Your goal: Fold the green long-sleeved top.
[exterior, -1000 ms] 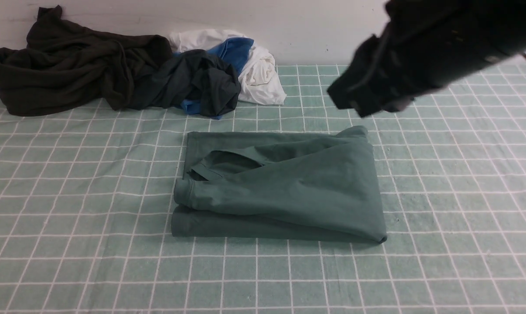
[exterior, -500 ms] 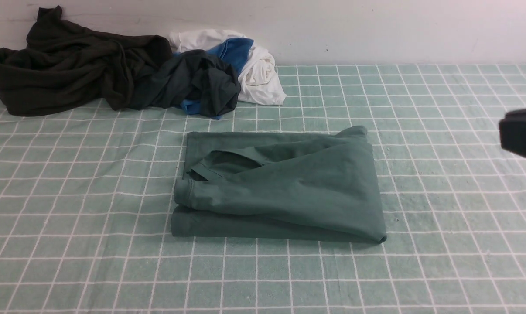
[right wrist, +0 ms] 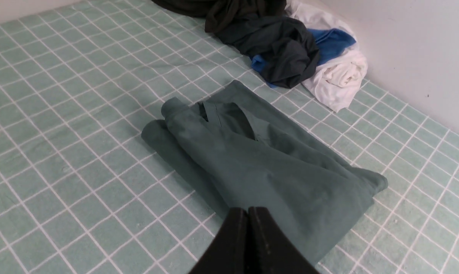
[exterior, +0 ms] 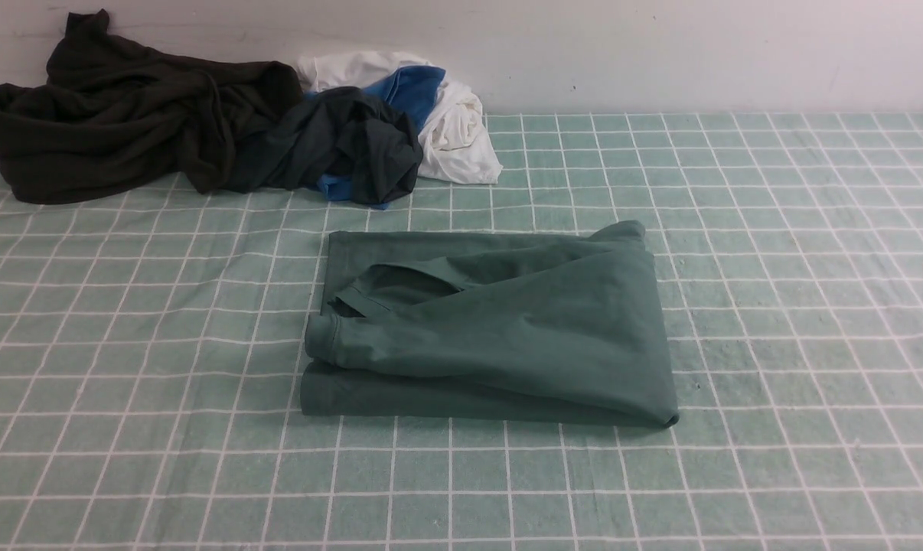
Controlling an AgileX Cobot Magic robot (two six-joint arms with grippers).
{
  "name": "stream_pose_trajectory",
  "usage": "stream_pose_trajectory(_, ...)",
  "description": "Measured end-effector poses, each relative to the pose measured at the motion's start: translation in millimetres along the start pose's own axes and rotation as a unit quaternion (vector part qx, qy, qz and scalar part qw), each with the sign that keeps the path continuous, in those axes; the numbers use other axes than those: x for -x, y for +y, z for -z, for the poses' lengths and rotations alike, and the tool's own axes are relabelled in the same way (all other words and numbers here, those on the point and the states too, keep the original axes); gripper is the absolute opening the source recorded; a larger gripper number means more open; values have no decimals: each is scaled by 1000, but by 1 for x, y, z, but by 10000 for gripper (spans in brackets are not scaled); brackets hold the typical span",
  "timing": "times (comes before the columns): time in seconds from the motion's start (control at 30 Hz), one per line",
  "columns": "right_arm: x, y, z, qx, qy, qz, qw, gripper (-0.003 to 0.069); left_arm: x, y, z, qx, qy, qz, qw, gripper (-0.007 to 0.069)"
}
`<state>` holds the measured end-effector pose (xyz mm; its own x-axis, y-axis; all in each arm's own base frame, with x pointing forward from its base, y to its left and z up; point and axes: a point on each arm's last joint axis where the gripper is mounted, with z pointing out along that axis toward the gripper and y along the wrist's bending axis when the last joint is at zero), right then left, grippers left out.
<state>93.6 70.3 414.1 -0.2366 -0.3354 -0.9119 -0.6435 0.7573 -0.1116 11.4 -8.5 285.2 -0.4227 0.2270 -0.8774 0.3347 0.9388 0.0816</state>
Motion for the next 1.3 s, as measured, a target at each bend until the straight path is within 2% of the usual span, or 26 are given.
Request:
stream_pose_trajectory(0.13, -9, -1, -7, -15, -46, -16, 999, -13, 0, 0, 0, 0, 0, 0, 1000, -3)
stream_pose_trajectory(0.3, -54, -7, -13, -74, -114, -73, 988, -13, 0, 0, 0, 0, 0, 0, 1000, -3)
stream_pose_trajectory(0.37, -81, -13, -13, -122, -157, -105, 974, -13, 0, 0, 0, 0, 0, 0, 1000, -3)
stream_pose_trajectory(0.4, -85, -12, -14, -122, -155, -106, 975, -13, 0, 0, 0, 0, 0, 0, 1000, -3)
stream_pose_trajectory(0.43, -105, -15, -11, -163, -191, -123, 960, -14, 0, 0, 0, 0, 0, 0, 1000, -3)
stream_pose_trajectory(0.47, -111, -15, -13, -167, -188, -125, 960, -14, 0, 0, 0, 0, 0, 0, 1000, -3)
stream_pose_trajectory(0.5, -132, -16, -12, -204, -210, -139, 946, -14, 0, 0, 0, 0, 0, 0, 1000, -3)
stream_pose_trajectory(0.57, -156, -17, -12, -246, -226, -148, 931, -14, 0, 0, 0, 0, 0, 0, 1000, -3)
stream_pose_trajectory(0.63, -171, -15, -13, -263, -228, -155, 925, -14, 0, 0, 0, 0, 0, 0, 1000, -3)
stream_pose_trajectory(0.7, -203, -12, -16, -300, -229, -173, 910, -14, 0, 0, 0, 0, 0, 0, 1000, -3)
stream_pose_trajectory(0.83, -224, -8, -17, -327, -220, -188, 900, -14, 0, 0, 0, 0, 0, 0, 1000, -3)
stream_pose_trajectory(0.9, -230, -8, -18, -336, -192, -196, 901, -14, 0, 0, 0, 0, 0, 0, 1000, -3)
stream_pose_trajectory(1.1, -245, -7, -21, -344, -119, -230, 903, -14, -1, 0, 0, 0, 1, 0, 1000, -3)
stream_pose_trajectory(1.3, -246, -7, -21, -346, -108, -221, 905, -14, -1, 0, 0, 0, 1, 0, 1000, -3)
